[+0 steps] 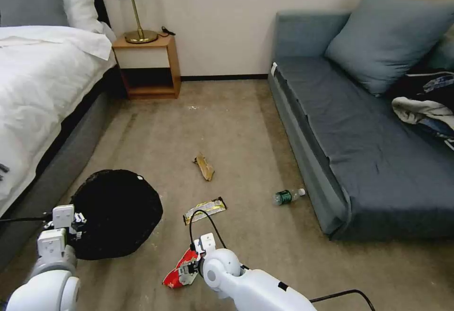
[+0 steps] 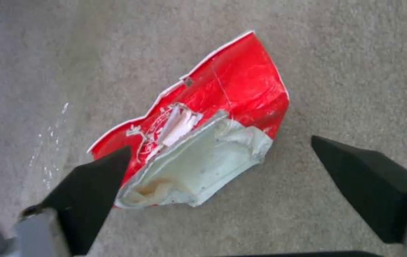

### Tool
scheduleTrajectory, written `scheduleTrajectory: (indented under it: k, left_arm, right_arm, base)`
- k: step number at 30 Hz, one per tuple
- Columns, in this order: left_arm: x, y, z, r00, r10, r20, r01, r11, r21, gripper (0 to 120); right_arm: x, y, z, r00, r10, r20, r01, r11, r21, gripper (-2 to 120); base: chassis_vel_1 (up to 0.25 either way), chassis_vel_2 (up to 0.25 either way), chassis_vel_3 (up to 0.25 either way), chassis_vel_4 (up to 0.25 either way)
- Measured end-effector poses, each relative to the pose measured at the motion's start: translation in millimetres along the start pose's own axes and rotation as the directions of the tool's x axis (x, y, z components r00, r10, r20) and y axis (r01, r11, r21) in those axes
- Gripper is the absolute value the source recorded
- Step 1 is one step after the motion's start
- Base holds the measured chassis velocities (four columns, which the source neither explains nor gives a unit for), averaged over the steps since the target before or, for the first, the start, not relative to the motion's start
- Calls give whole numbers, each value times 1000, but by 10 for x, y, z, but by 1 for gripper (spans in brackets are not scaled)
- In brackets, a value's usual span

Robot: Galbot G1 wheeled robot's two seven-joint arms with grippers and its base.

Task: Pick up the trash bin, then pick up the garbage on the floor and place it into the trash bin.

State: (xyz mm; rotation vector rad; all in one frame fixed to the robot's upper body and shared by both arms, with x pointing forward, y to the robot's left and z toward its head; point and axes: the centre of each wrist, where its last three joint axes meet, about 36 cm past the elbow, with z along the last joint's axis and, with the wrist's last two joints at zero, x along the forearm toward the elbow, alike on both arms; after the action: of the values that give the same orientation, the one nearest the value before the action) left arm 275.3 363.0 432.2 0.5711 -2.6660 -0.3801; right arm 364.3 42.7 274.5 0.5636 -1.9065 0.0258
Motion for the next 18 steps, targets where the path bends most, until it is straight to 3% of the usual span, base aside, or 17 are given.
scheduleTrajectory:
  k: [2, 6, 10, 18]
  left_arm:
    - [-1, 0, 2, 1000, 0, 0, 0, 1000, 0, 3]
    - [-10, 4, 18, 1000, -7, 1, 7, 1000, -2, 3]
    - [-12, 5, 21, 1000, -9, 1, 9, 1000, -2, 3]
    - [-19, -17, -2, 1000, -7, 6, 7, 1000, 4, 3]
  right_arm:
    - [-5, -3, 1, 1000, 1, 0, -1, 1000, 1, 91]
    - [-13, -28, 11, 1000, -9, 5, 9, 1000, 6, 71]
    - [-10, -37, -6, 1000, -11, 17, 11, 1000, 5, 61]
    - [20, -77, 27, 1000, -2, 29, 2, 1000, 23, 29]
  base:
    - [0, 0, 0, 0]
    - [0, 0, 0, 0]
    - [0, 0, 0, 0]
    - [0, 0, 0, 0]
